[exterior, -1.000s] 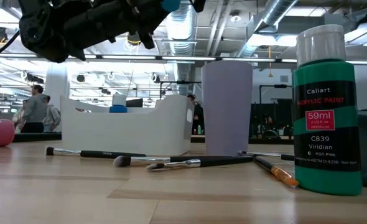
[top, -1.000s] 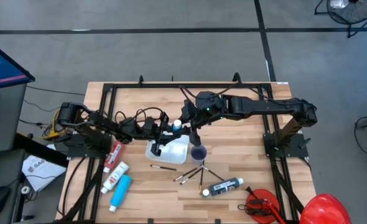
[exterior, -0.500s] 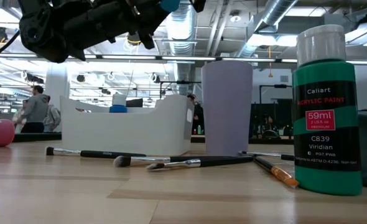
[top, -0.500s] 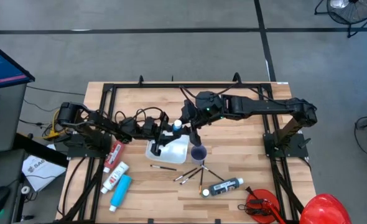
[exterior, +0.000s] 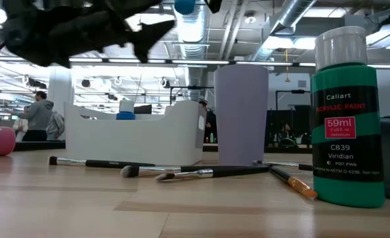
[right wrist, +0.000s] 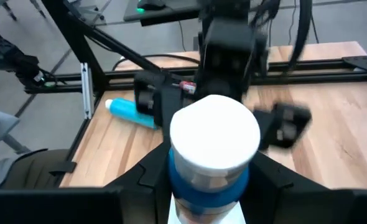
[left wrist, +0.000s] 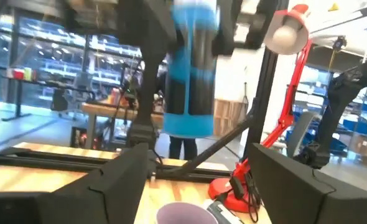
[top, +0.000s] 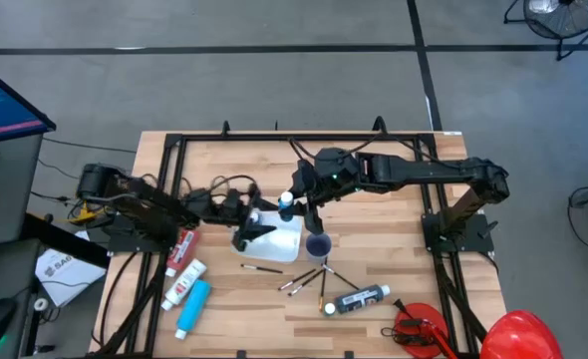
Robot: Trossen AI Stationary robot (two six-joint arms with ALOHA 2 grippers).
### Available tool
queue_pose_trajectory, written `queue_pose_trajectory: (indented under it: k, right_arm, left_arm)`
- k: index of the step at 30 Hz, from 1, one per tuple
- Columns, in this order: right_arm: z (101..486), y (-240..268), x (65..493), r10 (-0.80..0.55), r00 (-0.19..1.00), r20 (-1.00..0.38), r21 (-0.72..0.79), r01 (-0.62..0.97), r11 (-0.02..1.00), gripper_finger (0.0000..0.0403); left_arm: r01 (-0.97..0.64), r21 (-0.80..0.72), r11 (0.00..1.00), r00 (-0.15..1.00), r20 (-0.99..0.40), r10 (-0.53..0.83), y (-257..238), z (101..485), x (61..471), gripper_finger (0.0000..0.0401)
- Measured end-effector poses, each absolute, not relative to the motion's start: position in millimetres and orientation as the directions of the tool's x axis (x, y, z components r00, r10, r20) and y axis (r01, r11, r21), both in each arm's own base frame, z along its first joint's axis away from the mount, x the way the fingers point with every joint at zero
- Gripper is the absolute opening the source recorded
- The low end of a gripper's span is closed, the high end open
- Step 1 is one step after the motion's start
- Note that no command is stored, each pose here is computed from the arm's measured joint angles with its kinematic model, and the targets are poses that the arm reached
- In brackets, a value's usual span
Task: Pick & Place Paint Supplies
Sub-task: Put the blue paint bottle into the white bin
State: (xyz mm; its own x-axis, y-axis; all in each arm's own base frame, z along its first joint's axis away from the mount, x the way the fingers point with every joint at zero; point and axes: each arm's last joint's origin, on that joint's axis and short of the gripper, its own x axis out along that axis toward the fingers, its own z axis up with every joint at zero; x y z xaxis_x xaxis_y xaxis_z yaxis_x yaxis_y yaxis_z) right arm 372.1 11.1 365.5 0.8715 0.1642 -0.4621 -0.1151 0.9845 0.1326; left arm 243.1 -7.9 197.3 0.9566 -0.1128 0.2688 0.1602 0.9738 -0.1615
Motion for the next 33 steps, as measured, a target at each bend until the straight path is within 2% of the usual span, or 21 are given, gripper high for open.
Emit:
queue_pose_trajectory:
  k: [8, 12, 16, 23, 29, 33]
  right_arm:
    - [368, 48, 373, 0.033, 0.906, -0.423, 0.031, -0.023, 0.999, 0.0128]
    - [351, 68, 388, -0.033, 0.913, -0.408, -0.003, 0.034, 0.999, 0.0128]
    - [326, 82, 416, -0.015, 0.93, -0.366, 0.06, 0.04, 0.997, 0.0128]
    - [273, 82, 449, -0.039, 0.913, -0.406, 0.104, 0.089, 0.991, 0.0128]
    - [232, 74, 467, -0.135, 0.886, -0.444, 0.072, 0.185, 0.98, 0.013]
    - [221, 74, 472, -0.137, 0.887, -0.441, 0.073, 0.188, 0.979, 0.0135]
  left_arm:
    - [0.024, -0.16, 0.987, 0.88, 0.471, 0.055, 4, 215, 159, 0.0277]
    - [-0.023, -0.187, 0.982, 0.827, 0.549, 0.124, 7, 214, 131, 0.0273]
    - [-0.032, -0.191, 0.981, 0.832, 0.539, 0.132, 7, 216, 125, 0.0274]
    - [-0.033, -0.191, 0.981, 0.838, 0.53, 0.132, 7, 215, 126, 0.0274]
    - [-0.046, -0.186, 0.981, 0.851, 0.507, 0.136, 8, 212, 129, 0.0273]
    - [-0.063, -0.141, 0.988, 0.885, 0.451, 0.121, 9, 205, 134, 0.0271]
